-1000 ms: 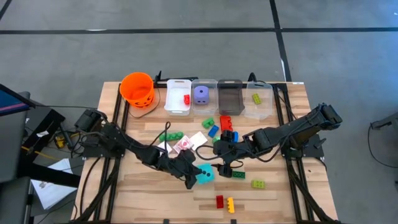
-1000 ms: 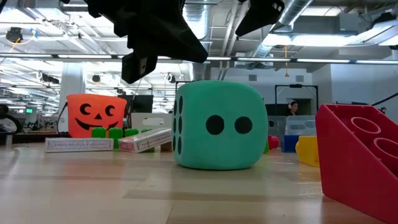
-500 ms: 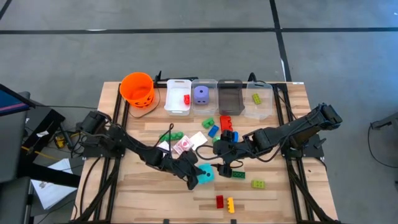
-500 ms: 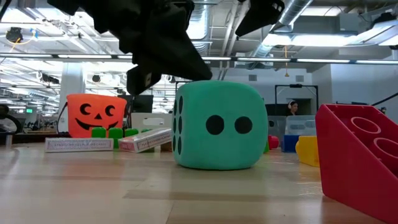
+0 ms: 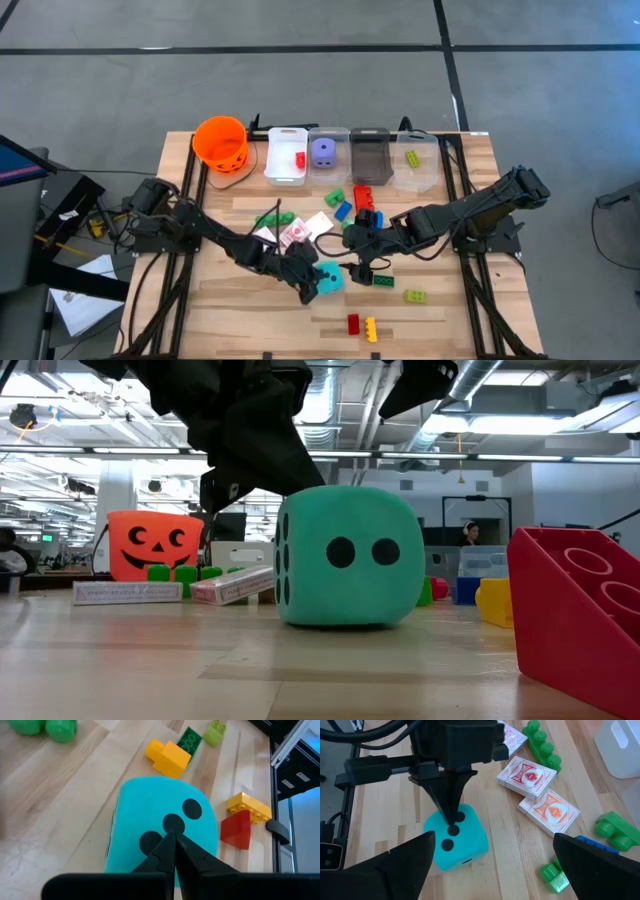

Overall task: Pick & Place Toys
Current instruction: Put the blue dice into the left transparent bin

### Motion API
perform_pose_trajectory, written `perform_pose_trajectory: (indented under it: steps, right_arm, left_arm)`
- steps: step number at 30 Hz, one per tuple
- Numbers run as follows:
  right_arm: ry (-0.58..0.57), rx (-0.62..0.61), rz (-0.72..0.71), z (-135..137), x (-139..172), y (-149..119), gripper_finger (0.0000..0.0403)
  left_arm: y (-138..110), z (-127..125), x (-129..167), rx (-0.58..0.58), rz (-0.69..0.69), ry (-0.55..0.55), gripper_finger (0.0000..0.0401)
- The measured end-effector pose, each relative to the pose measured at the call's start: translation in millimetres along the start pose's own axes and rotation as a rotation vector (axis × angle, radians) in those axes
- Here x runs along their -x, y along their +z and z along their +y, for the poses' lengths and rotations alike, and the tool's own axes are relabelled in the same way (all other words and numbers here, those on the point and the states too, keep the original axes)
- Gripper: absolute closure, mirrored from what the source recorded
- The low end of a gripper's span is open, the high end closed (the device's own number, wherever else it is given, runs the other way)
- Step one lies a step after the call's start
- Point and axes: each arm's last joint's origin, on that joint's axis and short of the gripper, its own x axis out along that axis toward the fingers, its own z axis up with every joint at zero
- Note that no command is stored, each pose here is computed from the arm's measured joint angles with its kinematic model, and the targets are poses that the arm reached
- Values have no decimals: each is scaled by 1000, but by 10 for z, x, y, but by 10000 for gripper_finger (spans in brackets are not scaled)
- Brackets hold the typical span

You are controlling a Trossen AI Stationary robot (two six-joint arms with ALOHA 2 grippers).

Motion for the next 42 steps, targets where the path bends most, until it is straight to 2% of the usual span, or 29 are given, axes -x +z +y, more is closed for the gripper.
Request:
perform_pose_trajectory:
  steps: [14, 25, 29, 36, 42]
  right_arm:
    - [3, 3, 3, 11, 3, -7, 7]
    - [-6, 23, 40, 23, 13, -55, 7]
    - [-9, 27, 47, 20, 13, -62, 7]
    - [-11, 28, 49, 18, 13, -64, 7]
    - [-12, 28, 47, 18, 13, -63, 7]
  left_arm:
    - [65, 130, -39, 1, -9, 70, 401]
    - [22, 163, -7, -28, 50, 99, 401]
    - [39, 186, 82, -77, 74, 122, 401]
    - [92, 305, 340, -114, 104, 248, 401]
    - [153, 316, 443, -102, 112, 234, 401]
